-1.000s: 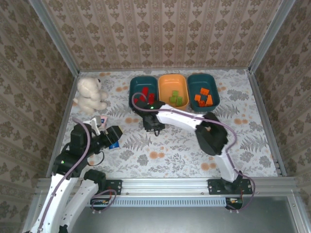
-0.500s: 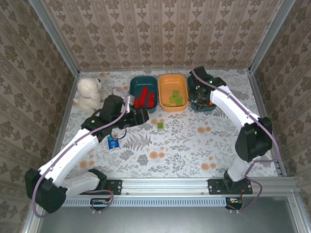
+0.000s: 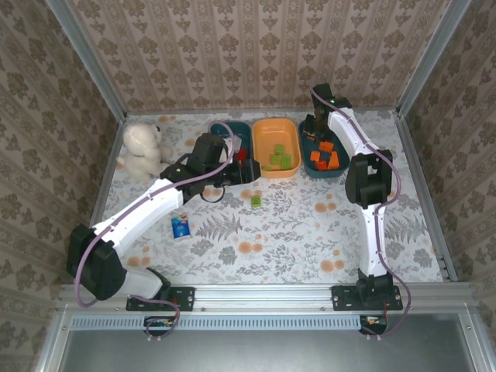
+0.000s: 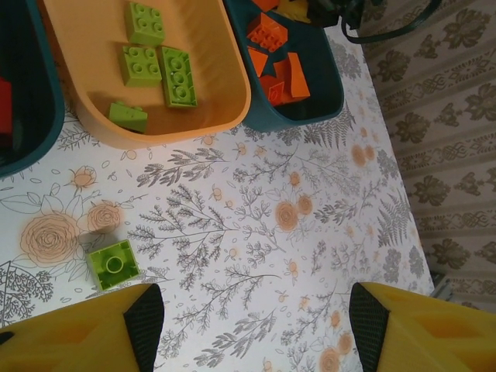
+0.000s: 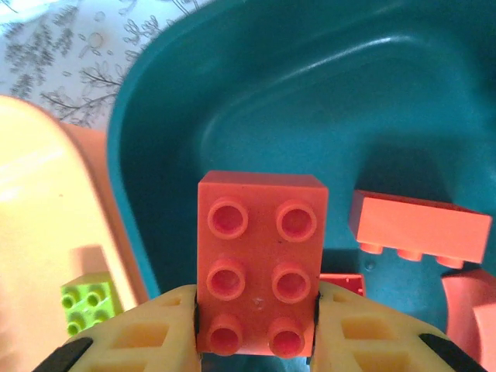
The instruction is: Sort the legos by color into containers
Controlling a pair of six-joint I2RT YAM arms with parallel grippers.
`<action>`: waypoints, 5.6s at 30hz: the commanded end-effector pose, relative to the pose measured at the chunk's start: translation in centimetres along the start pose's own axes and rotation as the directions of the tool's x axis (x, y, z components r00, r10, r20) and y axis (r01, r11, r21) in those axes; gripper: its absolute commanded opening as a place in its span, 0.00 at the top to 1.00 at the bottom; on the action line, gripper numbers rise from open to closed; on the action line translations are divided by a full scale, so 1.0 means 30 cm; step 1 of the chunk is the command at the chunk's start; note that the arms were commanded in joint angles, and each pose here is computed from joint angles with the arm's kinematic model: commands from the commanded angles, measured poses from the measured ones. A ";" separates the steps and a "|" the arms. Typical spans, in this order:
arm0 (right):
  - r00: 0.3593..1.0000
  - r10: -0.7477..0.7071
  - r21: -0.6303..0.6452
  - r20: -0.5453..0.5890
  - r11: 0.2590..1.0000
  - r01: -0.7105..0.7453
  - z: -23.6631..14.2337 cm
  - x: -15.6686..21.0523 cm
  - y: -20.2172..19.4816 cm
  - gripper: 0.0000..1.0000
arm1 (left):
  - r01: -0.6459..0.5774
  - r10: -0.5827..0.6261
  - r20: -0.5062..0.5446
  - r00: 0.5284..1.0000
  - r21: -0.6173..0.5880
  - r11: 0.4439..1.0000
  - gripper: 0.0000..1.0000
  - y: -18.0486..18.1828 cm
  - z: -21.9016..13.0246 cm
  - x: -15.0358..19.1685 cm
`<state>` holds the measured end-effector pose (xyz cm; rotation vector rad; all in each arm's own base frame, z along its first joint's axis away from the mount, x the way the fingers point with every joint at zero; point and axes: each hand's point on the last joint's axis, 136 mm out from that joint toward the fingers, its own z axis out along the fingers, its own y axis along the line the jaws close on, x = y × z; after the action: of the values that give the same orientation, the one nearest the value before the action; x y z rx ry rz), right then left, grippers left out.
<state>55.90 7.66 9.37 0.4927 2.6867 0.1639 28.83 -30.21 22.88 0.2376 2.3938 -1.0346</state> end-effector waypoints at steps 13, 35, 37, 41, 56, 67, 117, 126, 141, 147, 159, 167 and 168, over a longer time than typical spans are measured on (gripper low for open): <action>0.990 0.027 0.009 -0.135 1.000 -0.026 0.095 0.083 -0.039 0.55 | -0.056 0.055 -0.038 0.998 -0.030 0.998 0.32 -0.010 0.024 0.014; 0.935 -0.082 -0.330 0.346 0.922 0.203 -0.663 0.304 0.103 0.43 | -0.085 0.012 -0.206 0.978 -0.348 0.934 0.30 0.182 0.181 0.168; 0.929 -0.117 -0.385 0.350 0.886 0.257 -0.693 0.442 0.110 0.41 | -0.096 0.006 -0.220 0.976 -0.399 0.912 0.30 0.209 0.208 0.184; 0.947 -0.116 -0.494 0.298 0.831 0.257 -0.722 0.676 0.069 0.34 | -0.093 -0.035 -0.240 0.970 -0.500 0.861 0.28 0.276 0.241 0.220; 0.914 -0.066 -0.638 0.400 0.697 0.329 -0.836 0.889 -0.047 0.26 | -0.159 -0.082 -0.348 0.934 -0.610 0.777 0.31 0.368 0.384 0.314; 0.923 -0.075 -0.635 0.378 0.704 0.317 -0.818 0.886 -0.038 0.26 | -0.191 -0.073 -0.368 0.927 -0.630 0.753 0.42 0.413 0.426 0.326; 0.906 0.024 -0.520 0.422 0.826 0.220 -0.836 0.646 0.017 0.28 | -0.094 0.071 -0.067 0.995 -0.445 0.890 0.72 0.359 0.733 -0.355; 0.908 0.020 -0.507 0.418 0.835 0.215 -0.823 0.640 0.011 0.27 | -0.059 0.017 -0.094 0.995 -0.473 0.879 0.69 0.400 0.768 -0.295; 0.913 0.017 -0.507 0.408 0.836 0.211 -0.806 0.627 0.020 0.27 | 0.069 -0.114 -0.079 0.990 -0.431 0.900 0.53 0.380 0.777 -0.286; 0.909 0.013 -0.504 0.417 0.836 0.219 -0.814 0.624 0.020 0.27 | 0.122 -0.138 -0.013 0.990 -0.387 0.914 0.43 0.308 0.720 -0.366; 0.894 -0.017 -0.479 0.448 0.840 0.256 -0.842 0.595 0.013 0.27 | 0.162 -0.115 0.151 0.982 -0.352 0.922 0.48 0.157 0.460 -0.532; 0.888 -0.060 -0.342 0.456 0.909 0.237 -0.853 0.571 -0.081 0.26 | 0.087 -0.016 0.191 0.981 -0.369 0.925 0.45 0.081 0.107 -0.488; 0.886 -0.072 -0.311 0.458 0.921 0.235 -0.858 0.569 -0.101 0.25 | 0.070 0.001 0.186 0.983 -0.379 0.923 0.44 0.087 0.049 -0.459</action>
<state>30.29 11.89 25.71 0.1570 2.1390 0.5679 44.00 -31.96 25.55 -0.0814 2.4140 -0.6121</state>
